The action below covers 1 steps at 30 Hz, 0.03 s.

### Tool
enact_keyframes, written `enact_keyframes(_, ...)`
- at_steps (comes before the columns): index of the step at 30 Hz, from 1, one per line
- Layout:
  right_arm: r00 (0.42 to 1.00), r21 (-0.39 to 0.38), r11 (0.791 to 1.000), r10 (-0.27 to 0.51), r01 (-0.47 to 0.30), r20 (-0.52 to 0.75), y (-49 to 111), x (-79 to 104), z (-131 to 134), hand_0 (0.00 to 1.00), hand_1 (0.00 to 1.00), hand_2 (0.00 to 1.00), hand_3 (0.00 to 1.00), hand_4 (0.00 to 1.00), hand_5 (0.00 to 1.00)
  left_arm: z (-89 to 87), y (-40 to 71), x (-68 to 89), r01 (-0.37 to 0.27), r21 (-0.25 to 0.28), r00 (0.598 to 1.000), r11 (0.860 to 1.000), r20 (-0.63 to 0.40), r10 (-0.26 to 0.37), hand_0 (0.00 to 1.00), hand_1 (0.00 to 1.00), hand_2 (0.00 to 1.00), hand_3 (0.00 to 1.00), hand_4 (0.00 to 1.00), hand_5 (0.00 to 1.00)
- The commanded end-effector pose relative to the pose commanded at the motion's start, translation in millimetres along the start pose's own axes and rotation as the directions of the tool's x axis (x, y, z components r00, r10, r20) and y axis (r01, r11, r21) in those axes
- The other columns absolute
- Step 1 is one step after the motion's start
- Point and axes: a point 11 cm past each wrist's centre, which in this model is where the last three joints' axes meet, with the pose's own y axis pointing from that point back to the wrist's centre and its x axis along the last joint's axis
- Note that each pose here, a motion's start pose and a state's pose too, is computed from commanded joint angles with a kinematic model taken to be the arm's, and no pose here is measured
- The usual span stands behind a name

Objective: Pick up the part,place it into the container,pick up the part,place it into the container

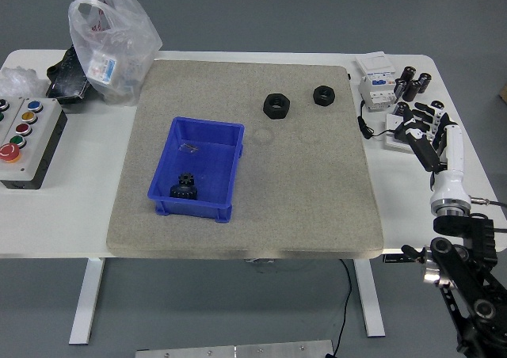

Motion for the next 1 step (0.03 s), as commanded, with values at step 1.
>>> enact_keyframes(1,1.000,0.000,1.000,0.000,0.000,0.000,0.0,0.1,-0.1,0.609,0.690,0.728,0.708,0.772,0.493,0.1,0.0,-0.4,0.001,0.000,1.000,1.000,0.000,-0.001,0.612,0.605,0.587,0.619,0.624,0.337)
